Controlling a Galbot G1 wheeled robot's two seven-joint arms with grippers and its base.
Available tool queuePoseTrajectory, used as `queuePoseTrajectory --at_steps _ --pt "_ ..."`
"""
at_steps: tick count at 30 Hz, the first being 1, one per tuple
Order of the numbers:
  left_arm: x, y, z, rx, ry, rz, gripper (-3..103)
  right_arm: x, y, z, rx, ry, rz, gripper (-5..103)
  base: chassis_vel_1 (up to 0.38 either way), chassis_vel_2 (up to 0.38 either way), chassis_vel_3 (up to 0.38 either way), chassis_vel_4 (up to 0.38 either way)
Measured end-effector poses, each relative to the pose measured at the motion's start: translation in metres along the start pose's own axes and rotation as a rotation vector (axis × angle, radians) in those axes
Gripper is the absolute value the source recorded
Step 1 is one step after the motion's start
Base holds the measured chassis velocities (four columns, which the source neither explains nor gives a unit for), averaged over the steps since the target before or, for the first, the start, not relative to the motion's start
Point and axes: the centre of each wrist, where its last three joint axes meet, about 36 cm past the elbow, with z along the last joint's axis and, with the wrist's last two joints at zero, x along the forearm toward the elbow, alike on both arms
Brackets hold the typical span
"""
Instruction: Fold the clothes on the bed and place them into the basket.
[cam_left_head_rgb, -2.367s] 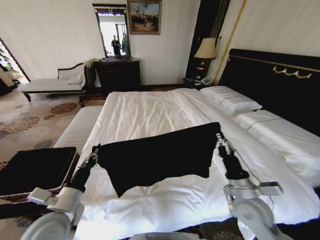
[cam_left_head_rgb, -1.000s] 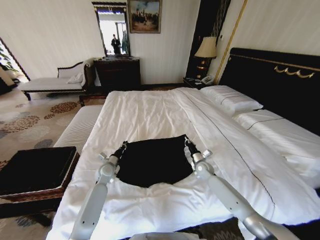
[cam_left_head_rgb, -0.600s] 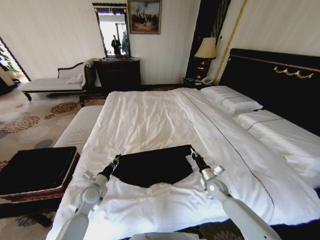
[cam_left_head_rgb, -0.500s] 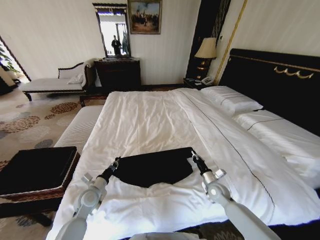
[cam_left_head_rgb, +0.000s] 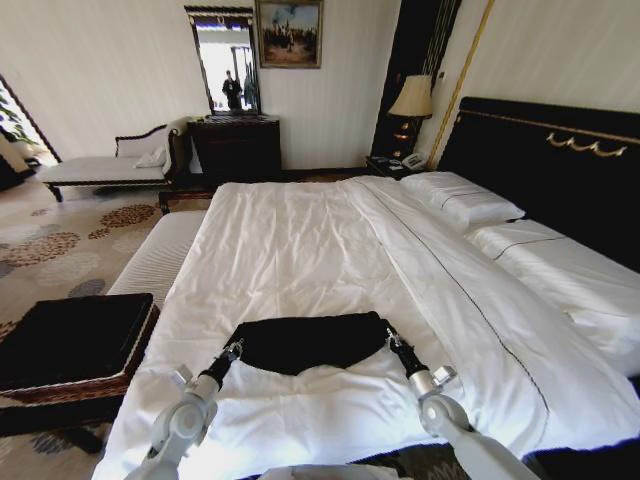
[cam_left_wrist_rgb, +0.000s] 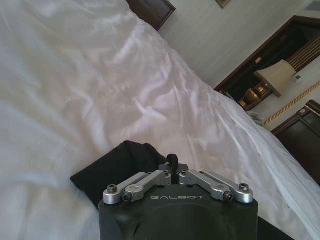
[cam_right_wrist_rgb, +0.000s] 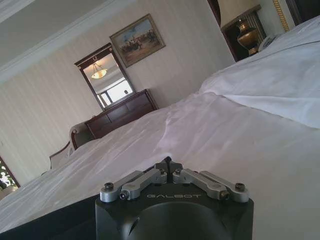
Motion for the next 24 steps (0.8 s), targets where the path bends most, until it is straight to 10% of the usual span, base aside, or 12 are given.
queuePoseTrajectory --at_steps 12,24 --pt "-0.108 -0.001 -0.063 0.042 -0.091 0.051 1 -0.102 -0.007 -0.019 0.000 -0.063 -0.004 0 0.000 0.000 0.000 0.000" --pt "-0.149 -0.001 -0.073 0.043 -0.138 0.070 1 -0.158 -0.010 -0.008 -0.004 -0.108 -0.025 0 0.000 0.000 0.000 0.000"
